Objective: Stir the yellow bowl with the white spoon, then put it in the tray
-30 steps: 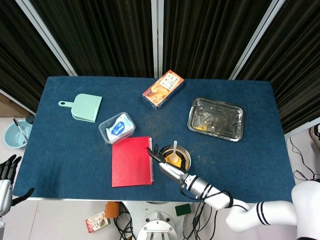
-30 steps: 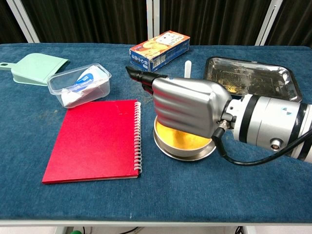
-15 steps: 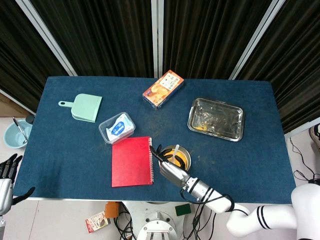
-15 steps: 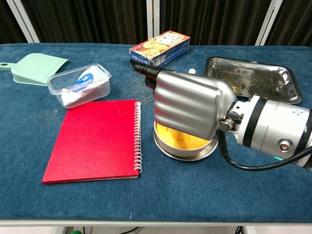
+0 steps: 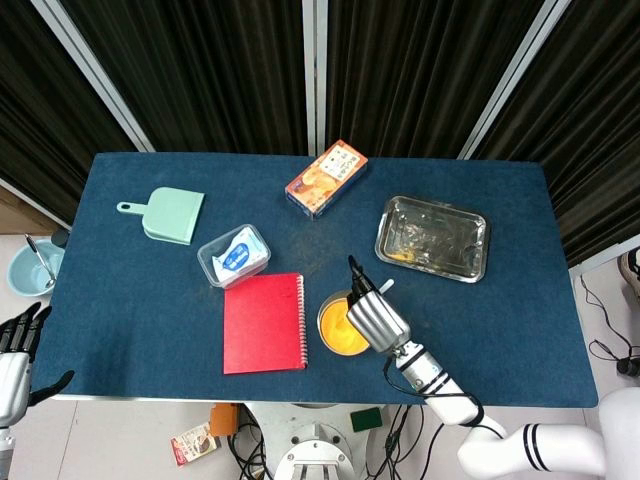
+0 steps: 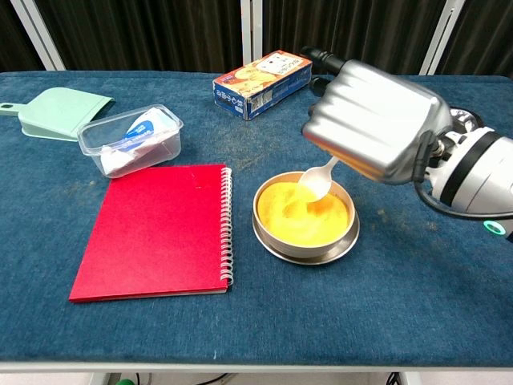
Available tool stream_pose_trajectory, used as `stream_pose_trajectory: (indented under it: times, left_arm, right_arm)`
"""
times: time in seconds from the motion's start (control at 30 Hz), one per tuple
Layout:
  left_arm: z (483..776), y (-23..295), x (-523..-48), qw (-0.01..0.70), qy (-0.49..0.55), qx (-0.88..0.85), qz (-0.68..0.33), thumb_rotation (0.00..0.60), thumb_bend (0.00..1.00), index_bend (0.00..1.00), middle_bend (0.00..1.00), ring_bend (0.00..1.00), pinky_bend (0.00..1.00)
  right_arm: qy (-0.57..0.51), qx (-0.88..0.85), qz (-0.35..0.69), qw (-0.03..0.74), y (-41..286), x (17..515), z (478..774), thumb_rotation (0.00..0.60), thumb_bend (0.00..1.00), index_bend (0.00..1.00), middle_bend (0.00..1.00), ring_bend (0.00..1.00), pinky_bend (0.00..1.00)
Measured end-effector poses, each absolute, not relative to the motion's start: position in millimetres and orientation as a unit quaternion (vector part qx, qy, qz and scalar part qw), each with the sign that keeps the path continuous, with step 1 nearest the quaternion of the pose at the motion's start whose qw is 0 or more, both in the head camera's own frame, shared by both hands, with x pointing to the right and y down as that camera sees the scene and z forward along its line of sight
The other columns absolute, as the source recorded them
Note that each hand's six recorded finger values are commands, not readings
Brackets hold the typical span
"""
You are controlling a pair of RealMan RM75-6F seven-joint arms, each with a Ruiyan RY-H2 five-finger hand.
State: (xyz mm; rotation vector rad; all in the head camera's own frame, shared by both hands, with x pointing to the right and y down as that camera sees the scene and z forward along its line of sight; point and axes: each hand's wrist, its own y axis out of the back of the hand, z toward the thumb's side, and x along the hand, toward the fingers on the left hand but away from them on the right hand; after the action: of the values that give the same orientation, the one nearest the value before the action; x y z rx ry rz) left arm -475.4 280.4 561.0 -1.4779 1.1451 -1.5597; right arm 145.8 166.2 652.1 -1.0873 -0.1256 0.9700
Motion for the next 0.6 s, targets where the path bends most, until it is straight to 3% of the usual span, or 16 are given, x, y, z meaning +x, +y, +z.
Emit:
stream_pose_trajectory:
  times: [0.37,0.6]
  left_arm:
    - [555.2,273.5,-464.9,0.355,0.433,-0.574,-0.597,0.600,0.12,0.07,0.05,0.08,0.12]
    - [552.3,273.6,-463.7,0.358,0.433,-0.573,-0.597,0.600,0.12,0.07,0.05,0.08,0.12]
  right_arm:
    - [-0.146,-0.564,0.460,0.670,157.4,162.9,641.0,0.600,0.48,0.82,0.47,0.24,0.00]
    - [-0.098,-0.497,0.414,0.756,161.3,149.4,635.2,0.600,0.48,0.82,0.48,0.25,0.00]
